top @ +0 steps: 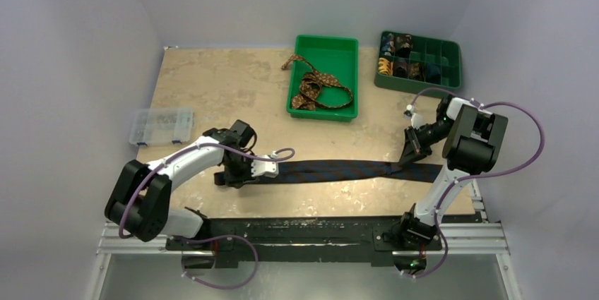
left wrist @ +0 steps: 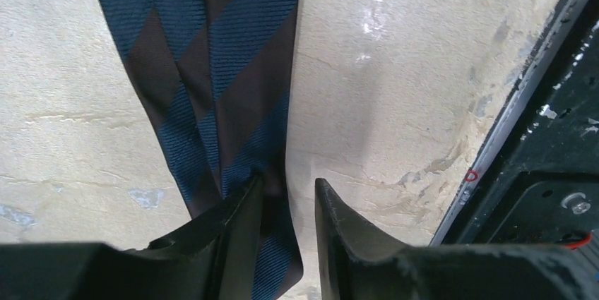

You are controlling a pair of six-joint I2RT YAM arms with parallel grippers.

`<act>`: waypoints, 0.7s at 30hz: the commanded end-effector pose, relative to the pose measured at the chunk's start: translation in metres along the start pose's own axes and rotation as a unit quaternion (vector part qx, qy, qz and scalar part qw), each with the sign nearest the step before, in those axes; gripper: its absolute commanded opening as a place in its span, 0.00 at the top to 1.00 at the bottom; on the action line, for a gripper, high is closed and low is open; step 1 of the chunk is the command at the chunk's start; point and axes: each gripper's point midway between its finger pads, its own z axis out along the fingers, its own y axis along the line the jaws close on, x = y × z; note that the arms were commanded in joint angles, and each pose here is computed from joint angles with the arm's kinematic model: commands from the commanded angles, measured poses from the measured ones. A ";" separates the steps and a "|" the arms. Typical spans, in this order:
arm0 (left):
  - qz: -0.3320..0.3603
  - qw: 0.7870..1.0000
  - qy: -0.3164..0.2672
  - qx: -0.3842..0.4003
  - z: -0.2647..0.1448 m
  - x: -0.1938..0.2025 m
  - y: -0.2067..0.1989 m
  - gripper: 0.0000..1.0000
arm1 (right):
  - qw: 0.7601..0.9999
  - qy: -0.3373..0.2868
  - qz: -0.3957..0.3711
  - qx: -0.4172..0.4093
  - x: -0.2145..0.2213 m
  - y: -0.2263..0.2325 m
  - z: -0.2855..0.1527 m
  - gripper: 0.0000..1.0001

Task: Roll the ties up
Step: Flatten out the tie at the center of the board.

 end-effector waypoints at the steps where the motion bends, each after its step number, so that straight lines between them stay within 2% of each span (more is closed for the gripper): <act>1: -0.001 1.000 -0.010 -0.024 -0.008 -0.012 0.020 0.70 | 1.000 -0.015 -0.017 0.013 -0.003 0.002 -0.007 1.00; 6: 0.012 0.998 -0.019 -0.057 -0.018 -0.019 0.033 0.58 | 1.000 -0.015 -0.020 0.014 -0.004 0.002 -0.009 1.00; 11: 0.011 0.999 0.038 -0.032 0.001 0.005 0.028 0.61 | 1.000 -0.014 -0.022 0.016 -0.005 0.001 -0.011 1.00; 13: 0.009 0.999 0.041 -0.023 0.005 0.009 0.024 0.68 | 0.999 -0.014 -0.023 0.017 -0.005 0.002 -0.012 1.00; 18: 0.007 1.000 0.001 -0.013 -0.013 -0.009 0.017 1.00 | 0.999 -0.015 -0.028 0.018 -0.004 0.003 -0.013 1.00; 21: 0.009 1.000 -0.018 -0.013 -0.027 -0.018 0.015 1.00 | 0.999 -0.012 -0.031 0.017 -0.003 0.004 -0.014 1.00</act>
